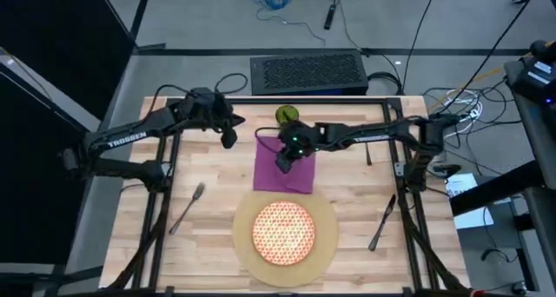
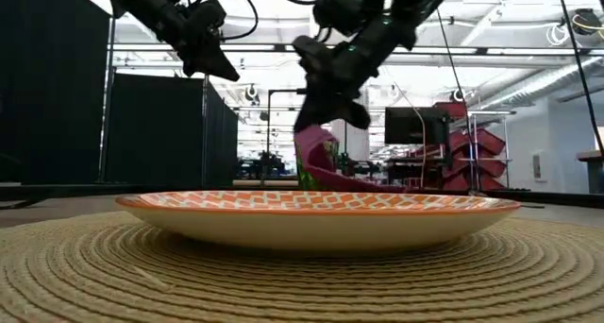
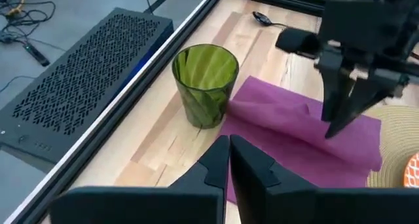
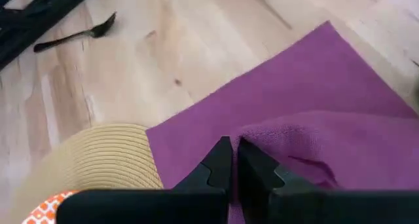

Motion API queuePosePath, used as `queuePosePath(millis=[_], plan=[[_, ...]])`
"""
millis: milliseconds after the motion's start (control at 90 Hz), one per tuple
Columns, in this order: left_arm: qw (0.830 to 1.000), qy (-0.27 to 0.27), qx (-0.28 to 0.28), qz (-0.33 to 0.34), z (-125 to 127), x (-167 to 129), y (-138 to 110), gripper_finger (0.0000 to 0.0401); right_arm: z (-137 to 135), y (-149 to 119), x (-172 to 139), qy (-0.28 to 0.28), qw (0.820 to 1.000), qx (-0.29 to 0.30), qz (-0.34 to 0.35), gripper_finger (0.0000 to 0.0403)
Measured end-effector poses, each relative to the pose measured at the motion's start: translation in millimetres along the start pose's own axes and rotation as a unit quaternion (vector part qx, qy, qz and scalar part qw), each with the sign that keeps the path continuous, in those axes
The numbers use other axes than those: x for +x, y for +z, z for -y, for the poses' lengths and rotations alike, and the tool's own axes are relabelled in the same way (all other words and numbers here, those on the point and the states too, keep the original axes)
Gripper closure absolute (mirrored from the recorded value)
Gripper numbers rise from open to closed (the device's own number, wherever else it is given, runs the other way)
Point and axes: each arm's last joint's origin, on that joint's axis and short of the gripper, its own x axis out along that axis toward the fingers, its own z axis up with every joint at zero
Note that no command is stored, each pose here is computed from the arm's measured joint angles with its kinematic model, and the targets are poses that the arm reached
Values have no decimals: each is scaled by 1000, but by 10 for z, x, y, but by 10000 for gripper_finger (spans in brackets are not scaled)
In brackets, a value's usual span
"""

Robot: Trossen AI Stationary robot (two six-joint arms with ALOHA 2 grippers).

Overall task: Set table place
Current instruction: Fold the purple napkin

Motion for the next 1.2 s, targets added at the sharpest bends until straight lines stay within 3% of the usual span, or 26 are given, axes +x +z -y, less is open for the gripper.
queuePosePath(millis=[244,511,644,844,922,1044,1200], plan=[[1000,-2,0,-8,4,0,-16,401,49,-54,227,6,999,15,-32,393],[1000,-2,7,-7,4,0,-14,401,37,-42,247,23,999,15,-27,299],[1000,-2,7,-7,4,0,-14,401,-24,-24,246,73,997,5,-27,251],[1000,-2,8,-4,4,0,-8,401,-84,4,217,89,996,-7,-11,220],[1000,-3,7,-7,4,0,-13,401,14,-90,207,28,998,6,-57,223],[1000,-8,7,-8,8,0,-17,401,207,-240,201,-111,988,2,-107,255],[1000,-8,10,-4,8,0,-8,401,343,-135,185,-124,989,2,-82,368]])
